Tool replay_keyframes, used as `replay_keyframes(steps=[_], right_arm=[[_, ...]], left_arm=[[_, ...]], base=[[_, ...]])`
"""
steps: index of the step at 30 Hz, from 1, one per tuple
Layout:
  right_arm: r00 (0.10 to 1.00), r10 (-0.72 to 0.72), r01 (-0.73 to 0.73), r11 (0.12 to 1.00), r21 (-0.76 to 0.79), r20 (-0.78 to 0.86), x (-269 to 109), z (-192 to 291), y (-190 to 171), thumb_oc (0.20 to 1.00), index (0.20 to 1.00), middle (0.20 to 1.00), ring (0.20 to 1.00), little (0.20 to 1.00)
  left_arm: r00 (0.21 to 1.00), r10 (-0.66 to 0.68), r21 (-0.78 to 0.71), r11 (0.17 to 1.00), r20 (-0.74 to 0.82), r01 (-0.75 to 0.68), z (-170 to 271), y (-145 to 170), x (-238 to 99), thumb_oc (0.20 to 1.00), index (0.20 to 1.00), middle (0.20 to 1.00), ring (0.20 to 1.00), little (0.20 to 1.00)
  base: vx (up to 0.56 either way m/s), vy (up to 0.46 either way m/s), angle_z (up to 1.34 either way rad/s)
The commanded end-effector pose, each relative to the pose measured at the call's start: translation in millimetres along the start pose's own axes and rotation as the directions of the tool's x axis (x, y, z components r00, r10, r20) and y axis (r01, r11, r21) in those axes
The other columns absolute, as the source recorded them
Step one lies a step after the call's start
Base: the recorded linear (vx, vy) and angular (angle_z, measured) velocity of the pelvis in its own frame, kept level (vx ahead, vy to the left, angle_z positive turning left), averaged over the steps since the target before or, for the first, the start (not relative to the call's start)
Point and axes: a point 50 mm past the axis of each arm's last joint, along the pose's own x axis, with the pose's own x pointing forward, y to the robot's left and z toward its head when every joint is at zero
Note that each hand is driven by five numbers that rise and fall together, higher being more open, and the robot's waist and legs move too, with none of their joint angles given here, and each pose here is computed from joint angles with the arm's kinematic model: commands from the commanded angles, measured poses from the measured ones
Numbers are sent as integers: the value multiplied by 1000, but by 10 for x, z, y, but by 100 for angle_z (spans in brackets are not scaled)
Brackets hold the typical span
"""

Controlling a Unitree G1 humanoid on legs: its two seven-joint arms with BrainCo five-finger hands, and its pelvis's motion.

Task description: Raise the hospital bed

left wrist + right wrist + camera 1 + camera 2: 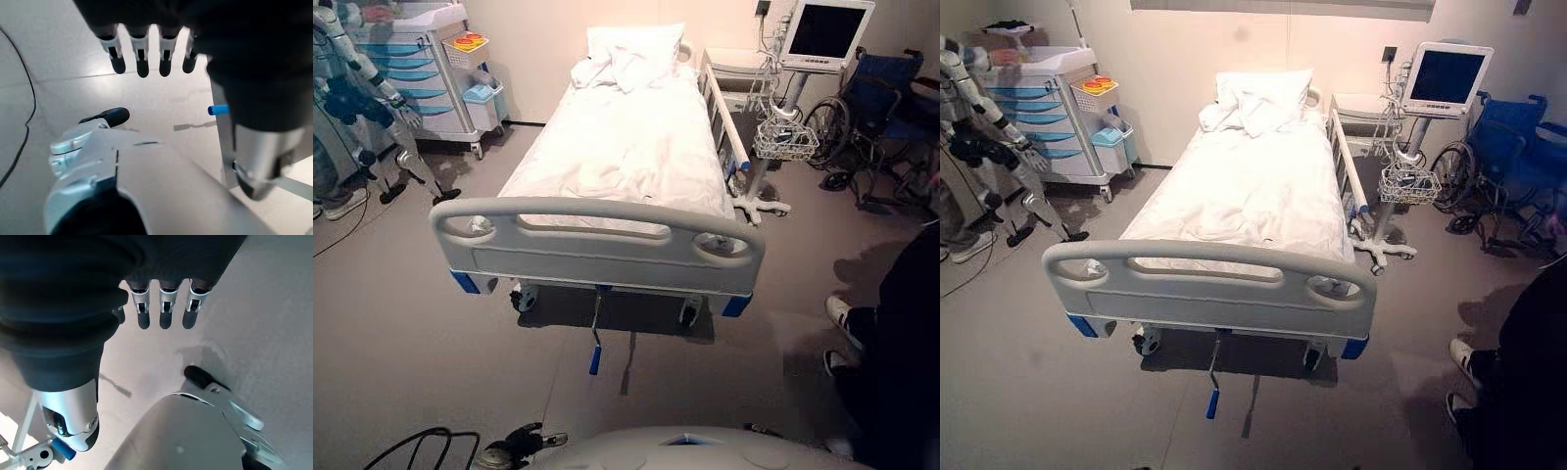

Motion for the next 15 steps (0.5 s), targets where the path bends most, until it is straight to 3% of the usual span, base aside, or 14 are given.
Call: replay_keyframes(steps=[1,15], right_arm=[[998,-51,51,998,-26,21,13,201,-187,1000,1000,1000,1000,1000],[998,-51,52,998,-22,27,13,206,-186,1000,1000,1000,1000,1000]], left_arm=[[997,-25,49,999,79,21,337,-71,60,1000,1000,1000,1000,1000],[995,-11,36,999,96,7,386,-44,61,1000,1000,1000,1000,1000]], base=[[-33,-53,28],[-12,-9,4]])
